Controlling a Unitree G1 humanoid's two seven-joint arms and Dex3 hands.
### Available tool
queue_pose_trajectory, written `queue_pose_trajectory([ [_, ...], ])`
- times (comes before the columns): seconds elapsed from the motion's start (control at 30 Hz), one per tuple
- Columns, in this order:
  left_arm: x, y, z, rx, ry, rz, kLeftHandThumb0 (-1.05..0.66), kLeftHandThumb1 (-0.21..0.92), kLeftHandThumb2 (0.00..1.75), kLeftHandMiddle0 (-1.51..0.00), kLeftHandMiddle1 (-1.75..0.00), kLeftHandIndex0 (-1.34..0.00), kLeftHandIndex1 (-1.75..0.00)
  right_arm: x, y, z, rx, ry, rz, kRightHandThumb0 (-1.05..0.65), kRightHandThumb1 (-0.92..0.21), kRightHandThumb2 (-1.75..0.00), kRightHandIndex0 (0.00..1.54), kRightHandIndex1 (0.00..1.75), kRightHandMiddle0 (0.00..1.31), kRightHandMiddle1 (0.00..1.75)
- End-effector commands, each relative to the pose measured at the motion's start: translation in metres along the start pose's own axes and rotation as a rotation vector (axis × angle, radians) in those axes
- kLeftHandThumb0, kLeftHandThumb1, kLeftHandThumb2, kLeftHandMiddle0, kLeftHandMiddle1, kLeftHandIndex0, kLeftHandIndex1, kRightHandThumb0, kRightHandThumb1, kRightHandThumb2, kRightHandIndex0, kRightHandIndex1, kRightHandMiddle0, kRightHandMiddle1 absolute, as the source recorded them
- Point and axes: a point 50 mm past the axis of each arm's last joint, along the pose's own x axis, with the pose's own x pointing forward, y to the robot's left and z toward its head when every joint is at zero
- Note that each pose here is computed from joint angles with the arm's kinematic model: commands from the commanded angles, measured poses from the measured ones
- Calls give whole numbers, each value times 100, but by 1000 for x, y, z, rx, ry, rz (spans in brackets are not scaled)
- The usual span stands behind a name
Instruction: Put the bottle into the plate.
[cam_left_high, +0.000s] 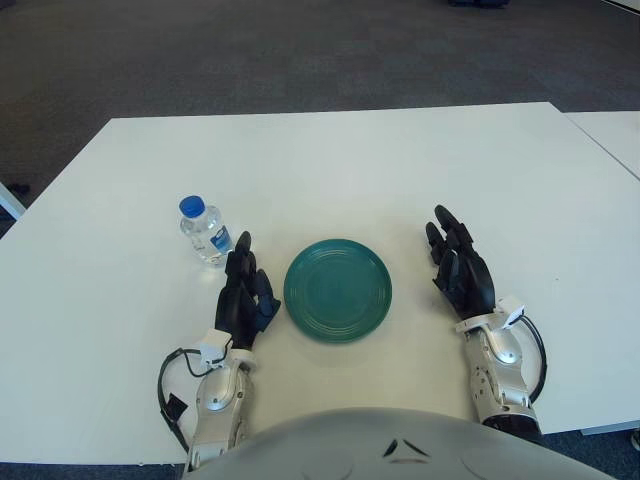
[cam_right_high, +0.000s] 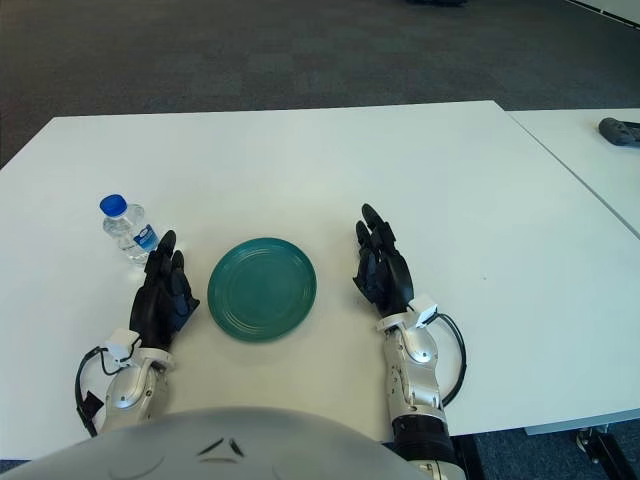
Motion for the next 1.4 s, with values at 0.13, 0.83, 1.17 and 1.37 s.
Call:
queue_pose_trajectory([
  [0.13,-3,0,-5,16,37,4,-91,92,94,-19,0,0,-11,-27,-3,-38,81,221,-60,-79,-92,-78,20,0,0,17],
  [0.83,-2,0,-4,35,37,-1,-89,92,92,-17,0,0,-20,-25,-2,-36,69,189,-26,-81,-92,-75,24,1,0,22],
  [1.17,-1,0,-3,49,39,-2,-91,92,91,-18,0,0,-23,-24,-2,-36,60,181,-5,-83,-92,-77,23,0,0,24],
  [1.37,0,-1,-3,55,36,-3,-92,92,91,-18,0,0,-22,-23,-2,-36,61,175,0,-83,-92,-78,23,0,0,26],
])
